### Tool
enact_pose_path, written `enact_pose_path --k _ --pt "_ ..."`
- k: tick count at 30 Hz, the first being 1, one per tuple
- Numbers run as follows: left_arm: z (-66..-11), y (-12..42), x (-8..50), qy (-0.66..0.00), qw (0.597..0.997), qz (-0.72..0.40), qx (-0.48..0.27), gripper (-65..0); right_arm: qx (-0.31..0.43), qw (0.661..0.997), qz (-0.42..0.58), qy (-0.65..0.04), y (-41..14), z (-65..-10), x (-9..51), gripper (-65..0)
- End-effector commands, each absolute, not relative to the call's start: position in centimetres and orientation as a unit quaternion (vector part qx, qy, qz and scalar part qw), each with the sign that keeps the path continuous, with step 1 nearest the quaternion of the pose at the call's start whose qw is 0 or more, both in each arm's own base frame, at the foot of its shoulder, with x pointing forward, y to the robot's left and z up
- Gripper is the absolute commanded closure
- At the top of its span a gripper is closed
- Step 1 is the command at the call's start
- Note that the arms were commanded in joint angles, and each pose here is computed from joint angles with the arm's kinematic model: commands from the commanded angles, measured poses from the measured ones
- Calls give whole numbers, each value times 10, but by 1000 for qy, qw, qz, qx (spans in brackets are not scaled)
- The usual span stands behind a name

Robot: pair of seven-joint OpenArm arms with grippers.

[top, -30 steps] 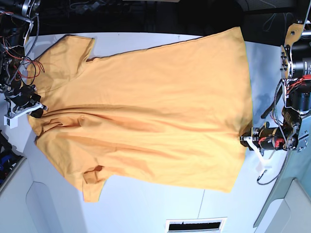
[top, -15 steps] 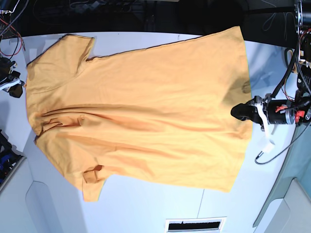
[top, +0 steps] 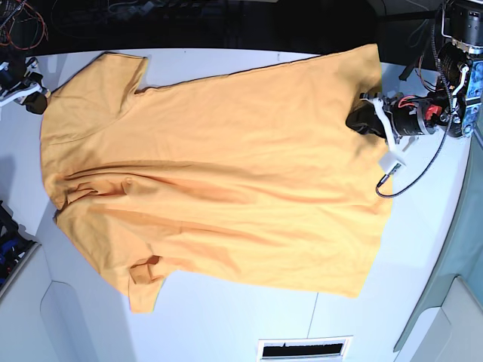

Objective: Layout the t-shirt on the table in an organized manner, then fold the t-shirt properly
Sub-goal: 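Release the shirt with the left gripper and move it to the shoulder corner, then grasp the shoulder corner with the left gripper and pull it outward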

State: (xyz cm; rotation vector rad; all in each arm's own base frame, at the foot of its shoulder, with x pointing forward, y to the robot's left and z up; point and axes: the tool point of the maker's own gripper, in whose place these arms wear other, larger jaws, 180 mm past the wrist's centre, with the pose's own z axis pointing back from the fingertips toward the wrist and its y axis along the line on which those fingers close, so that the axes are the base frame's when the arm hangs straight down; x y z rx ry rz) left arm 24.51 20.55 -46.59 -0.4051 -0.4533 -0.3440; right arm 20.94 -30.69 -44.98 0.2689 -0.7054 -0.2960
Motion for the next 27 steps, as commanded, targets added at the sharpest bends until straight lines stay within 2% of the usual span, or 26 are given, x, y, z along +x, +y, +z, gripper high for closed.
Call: enact_pose_path --k 1,11,16,18,20,21,22,24,25,27 --pt "-465 218 253 -224 944 -170 -175 -119 133 912 -130 -366 -304 -439 225 0" --pt "-465 249 297 -222 955 -126 -155 -119 140 908 -108 -379 -291 -433 250 0" --pt "-435 238 296 -217 944 -110 -221 -124 133 911 -124 -371 -307 -431 242 0" --pt "-422 232 293 -224 937 -115 -243 -157 134 910 -140 -365 -317 -428 234 0" --pt "-412 227 286 -228 931 -127 -255 -234 132 911 -152 -360 -327 -426 225 0" --pt "-409 224 281 -225 930 -135 -259 -273 128 911 -154 -359 -333 -425 221 -41" --pt "-407 220 275 -217 929 -144 -264 -304 121 913 -155 -357 -338 -425 216 -131" --pt "-405 212 259 -199 927 -157 -278 -320 110 919 -152 -348 -346 -426 206 -294" --pt "-406 209 251 -193 926 -161 -283 -320 107 921 -151 -342 -348 -427 202 -350" --pt "-408 205 239 -187 925 -164 -286 -320 104 925 -149 -333 -349 -430 194 -379"
